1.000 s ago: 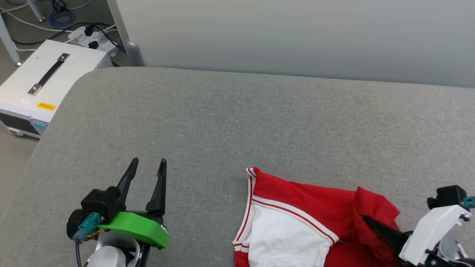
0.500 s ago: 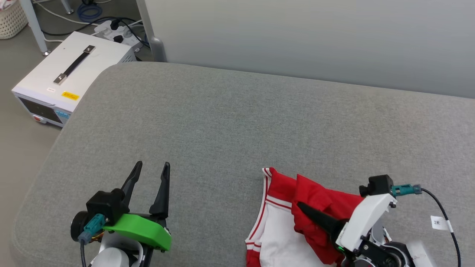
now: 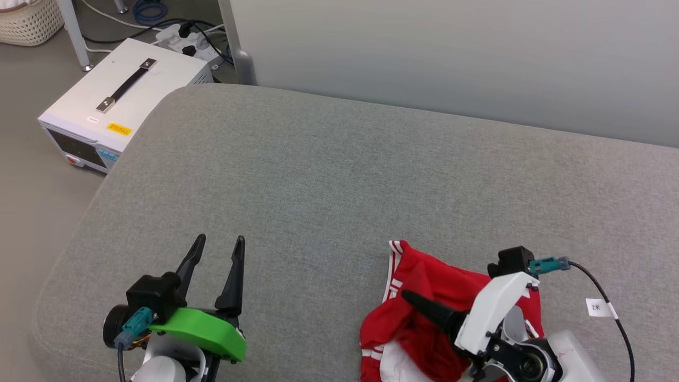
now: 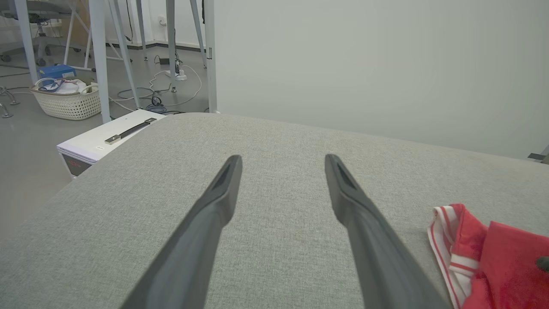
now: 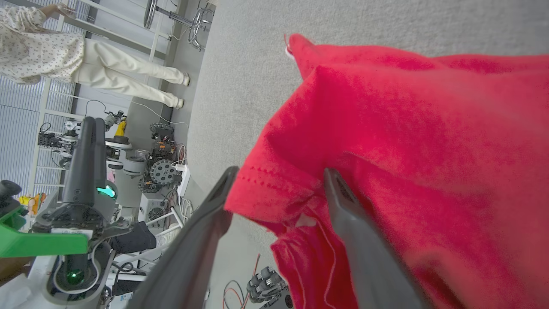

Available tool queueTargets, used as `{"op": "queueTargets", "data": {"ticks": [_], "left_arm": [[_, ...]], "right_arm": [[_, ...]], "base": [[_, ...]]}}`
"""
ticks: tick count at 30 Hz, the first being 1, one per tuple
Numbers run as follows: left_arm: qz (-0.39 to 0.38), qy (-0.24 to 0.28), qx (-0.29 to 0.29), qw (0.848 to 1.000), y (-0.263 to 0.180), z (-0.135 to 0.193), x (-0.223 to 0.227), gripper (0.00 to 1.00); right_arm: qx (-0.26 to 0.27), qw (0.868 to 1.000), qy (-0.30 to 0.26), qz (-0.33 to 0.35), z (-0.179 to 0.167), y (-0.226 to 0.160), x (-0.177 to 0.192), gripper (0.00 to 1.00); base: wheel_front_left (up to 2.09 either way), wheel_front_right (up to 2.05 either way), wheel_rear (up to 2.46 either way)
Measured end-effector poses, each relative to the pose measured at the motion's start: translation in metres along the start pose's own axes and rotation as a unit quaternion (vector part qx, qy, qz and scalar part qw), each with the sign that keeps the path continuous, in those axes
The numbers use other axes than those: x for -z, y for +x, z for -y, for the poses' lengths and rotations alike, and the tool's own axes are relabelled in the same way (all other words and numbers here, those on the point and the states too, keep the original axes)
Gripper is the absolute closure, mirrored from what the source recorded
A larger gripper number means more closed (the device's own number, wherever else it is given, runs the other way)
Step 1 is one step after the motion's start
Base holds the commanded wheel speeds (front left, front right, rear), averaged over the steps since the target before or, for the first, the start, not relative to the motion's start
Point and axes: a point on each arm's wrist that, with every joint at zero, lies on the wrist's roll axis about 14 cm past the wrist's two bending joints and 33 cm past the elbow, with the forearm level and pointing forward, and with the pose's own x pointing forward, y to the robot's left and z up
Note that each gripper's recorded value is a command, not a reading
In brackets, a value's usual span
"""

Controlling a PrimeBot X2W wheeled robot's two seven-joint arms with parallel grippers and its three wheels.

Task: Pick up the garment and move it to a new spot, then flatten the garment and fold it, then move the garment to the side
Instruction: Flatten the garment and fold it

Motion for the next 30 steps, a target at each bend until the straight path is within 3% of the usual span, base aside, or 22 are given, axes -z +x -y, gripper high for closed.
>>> {"op": "queueTargets", "data": {"ticks": [5,11,16,18,21,30], "left_arm": [[0.001,0.0,0.007,1.0,0.002,0.004,0.0,0.0],[0.005,-0.001,0.023,1.0,0.006,0.014,-0.002,0.0],[0.012,-0.004,0.039,0.999,0.011,0.025,-0.006,0.0],[0.017,-0.007,0.046,0.999,0.014,0.03,-0.009,0.0],[0.022,-0.01,0.058,0.998,0.018,0.039,-0.011,0.0],[0.029,-0.02,0.087,0.996,0.03,0.061,-0.014,0.0]], "right_arm": [[-0.053,0.998,0.003,-0.016,-0.033,0.001,0.007,0.0],[-0.042,0.999,-0.011,0.024,-0.03,-0.008,-0.018,0.0],[-0.016,0.991,-0.092,0.093,-0.035,-0.026,-0.063,0.0],[0.008,0.981,-0.147,0.123,-0.035,-0.038,-0.081,0.0],[0.057,0.953,-0.24,0.174,-0.026,-0.066,-0.112,0.0],[0.168,0.861,-0.382,0.291,0.008,-0.144,-0.168,0.0]], "base": [[0.0,0.0,0.0],[0.0,0.0,0.0],[0.0,0.0,0.0],[0.0,0.0,0.0],[0.0,0.0,0.0],[0.0,0.0,0.0]]}}
